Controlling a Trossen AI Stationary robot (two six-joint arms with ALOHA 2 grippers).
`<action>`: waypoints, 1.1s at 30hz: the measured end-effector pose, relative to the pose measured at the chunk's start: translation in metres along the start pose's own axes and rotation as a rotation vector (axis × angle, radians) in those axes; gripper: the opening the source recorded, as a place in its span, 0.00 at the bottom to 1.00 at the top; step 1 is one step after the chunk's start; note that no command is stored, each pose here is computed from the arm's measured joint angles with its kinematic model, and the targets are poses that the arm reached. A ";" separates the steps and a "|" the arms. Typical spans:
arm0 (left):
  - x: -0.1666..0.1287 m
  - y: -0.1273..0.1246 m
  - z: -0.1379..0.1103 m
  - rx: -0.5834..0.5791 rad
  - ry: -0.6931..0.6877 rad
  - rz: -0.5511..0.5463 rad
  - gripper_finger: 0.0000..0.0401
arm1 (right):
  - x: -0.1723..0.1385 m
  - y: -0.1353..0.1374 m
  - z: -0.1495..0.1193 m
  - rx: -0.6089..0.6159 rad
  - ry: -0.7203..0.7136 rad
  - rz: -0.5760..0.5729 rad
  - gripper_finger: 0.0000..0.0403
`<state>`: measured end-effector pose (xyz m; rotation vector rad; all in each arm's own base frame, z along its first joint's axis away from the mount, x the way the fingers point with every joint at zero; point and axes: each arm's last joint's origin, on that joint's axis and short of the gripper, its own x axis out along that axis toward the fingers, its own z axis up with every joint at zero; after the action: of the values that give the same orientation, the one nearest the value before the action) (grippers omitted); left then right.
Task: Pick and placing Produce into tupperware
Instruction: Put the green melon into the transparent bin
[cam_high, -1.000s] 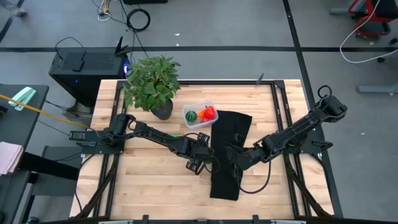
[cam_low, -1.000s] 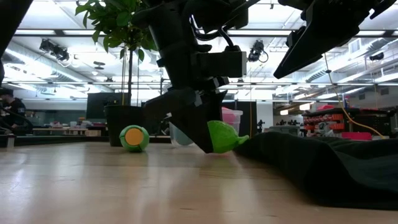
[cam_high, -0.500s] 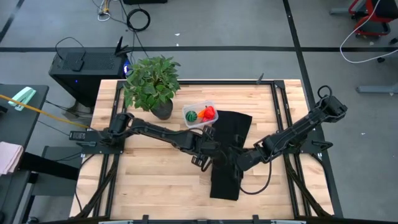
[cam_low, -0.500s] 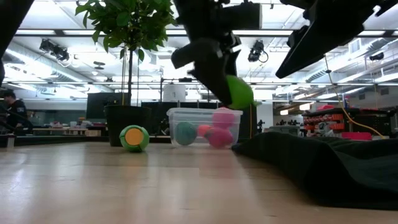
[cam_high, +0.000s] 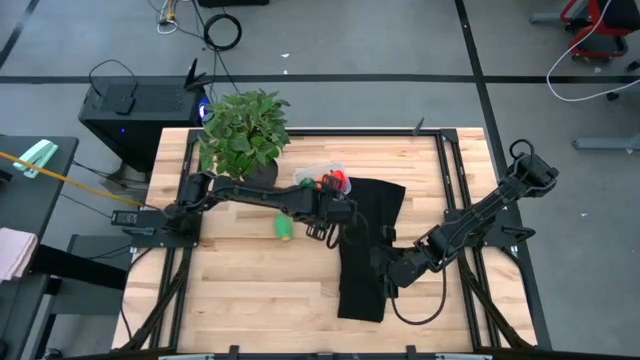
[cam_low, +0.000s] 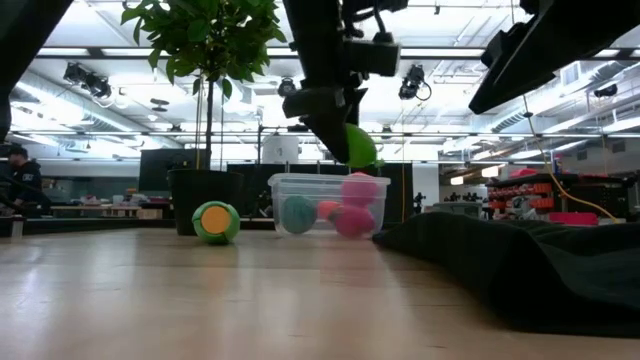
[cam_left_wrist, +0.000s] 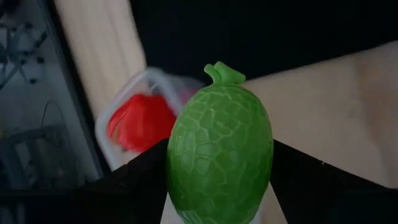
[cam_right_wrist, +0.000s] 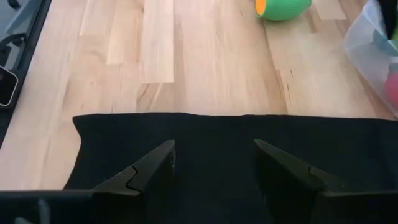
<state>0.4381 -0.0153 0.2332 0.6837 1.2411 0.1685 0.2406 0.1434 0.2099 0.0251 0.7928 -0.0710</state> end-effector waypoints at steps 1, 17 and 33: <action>0.002 0.003 -0.002 -0.007 0.013 0.011 0.63 | 0.000 0.000 0.000 0.001 0.000 0.000 0.55; 0.009 0.017 -0.012 -0.215 0.095 0.110 0.62 | -0.001 0.001 -0.001 0.003 0.000 0.004 0.55; 0.014 0.019 -0.029 -0.685 0.204 0.135 0.63 | -0.003 0.005 -0.002 0.010 -0.009 0.009 0.55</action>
<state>0.4205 0.0177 0.2285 0.1523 1.2254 0.7515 0.2375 0.1489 0.2103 0.0380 0.7830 -0.0670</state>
